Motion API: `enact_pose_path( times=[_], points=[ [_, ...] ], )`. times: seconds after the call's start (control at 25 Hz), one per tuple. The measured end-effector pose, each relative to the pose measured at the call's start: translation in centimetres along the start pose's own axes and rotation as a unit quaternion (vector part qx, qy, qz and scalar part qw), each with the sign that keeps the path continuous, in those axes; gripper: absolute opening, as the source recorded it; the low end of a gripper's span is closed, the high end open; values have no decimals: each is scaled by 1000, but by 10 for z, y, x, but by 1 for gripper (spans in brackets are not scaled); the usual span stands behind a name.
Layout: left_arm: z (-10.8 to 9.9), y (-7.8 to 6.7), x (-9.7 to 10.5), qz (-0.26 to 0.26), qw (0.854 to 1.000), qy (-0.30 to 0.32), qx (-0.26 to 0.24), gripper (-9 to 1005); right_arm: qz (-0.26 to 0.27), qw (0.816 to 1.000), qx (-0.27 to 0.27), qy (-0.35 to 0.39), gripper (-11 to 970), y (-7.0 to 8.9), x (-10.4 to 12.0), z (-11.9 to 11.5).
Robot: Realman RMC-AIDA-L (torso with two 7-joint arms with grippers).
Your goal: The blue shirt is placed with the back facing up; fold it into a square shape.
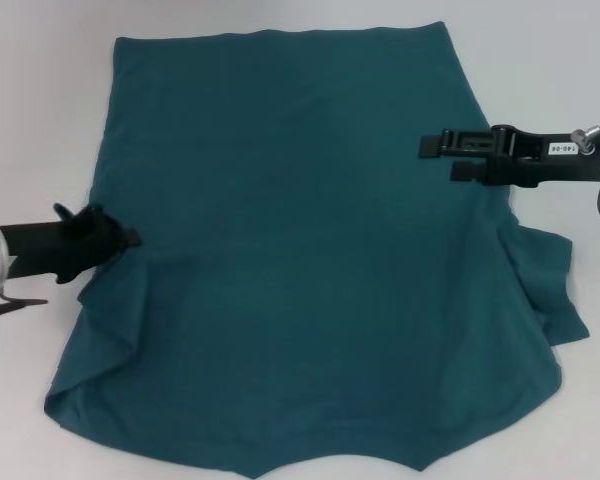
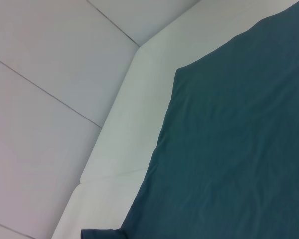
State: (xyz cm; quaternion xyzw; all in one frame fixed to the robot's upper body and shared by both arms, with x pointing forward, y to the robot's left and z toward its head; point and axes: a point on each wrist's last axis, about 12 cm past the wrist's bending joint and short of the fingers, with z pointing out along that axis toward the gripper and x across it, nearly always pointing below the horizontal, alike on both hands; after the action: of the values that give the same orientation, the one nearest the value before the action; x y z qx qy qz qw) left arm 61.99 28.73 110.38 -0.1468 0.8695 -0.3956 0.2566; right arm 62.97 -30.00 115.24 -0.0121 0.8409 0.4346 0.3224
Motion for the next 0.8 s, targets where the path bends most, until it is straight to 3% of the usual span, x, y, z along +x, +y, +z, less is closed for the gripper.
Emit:
enact_pose_path(
  times=[0.4, 0.8],
  points=[
    [24, -10, 7, 12, 1000, 5, -8, 16, 3, 1000, -1, 2, 914, -1, 2, 1],
    [33, -32, 14, 85, 995, 47, 25, 114, 7, 1000, -1, 2, 913, -3, 3, 1]
  ],
)
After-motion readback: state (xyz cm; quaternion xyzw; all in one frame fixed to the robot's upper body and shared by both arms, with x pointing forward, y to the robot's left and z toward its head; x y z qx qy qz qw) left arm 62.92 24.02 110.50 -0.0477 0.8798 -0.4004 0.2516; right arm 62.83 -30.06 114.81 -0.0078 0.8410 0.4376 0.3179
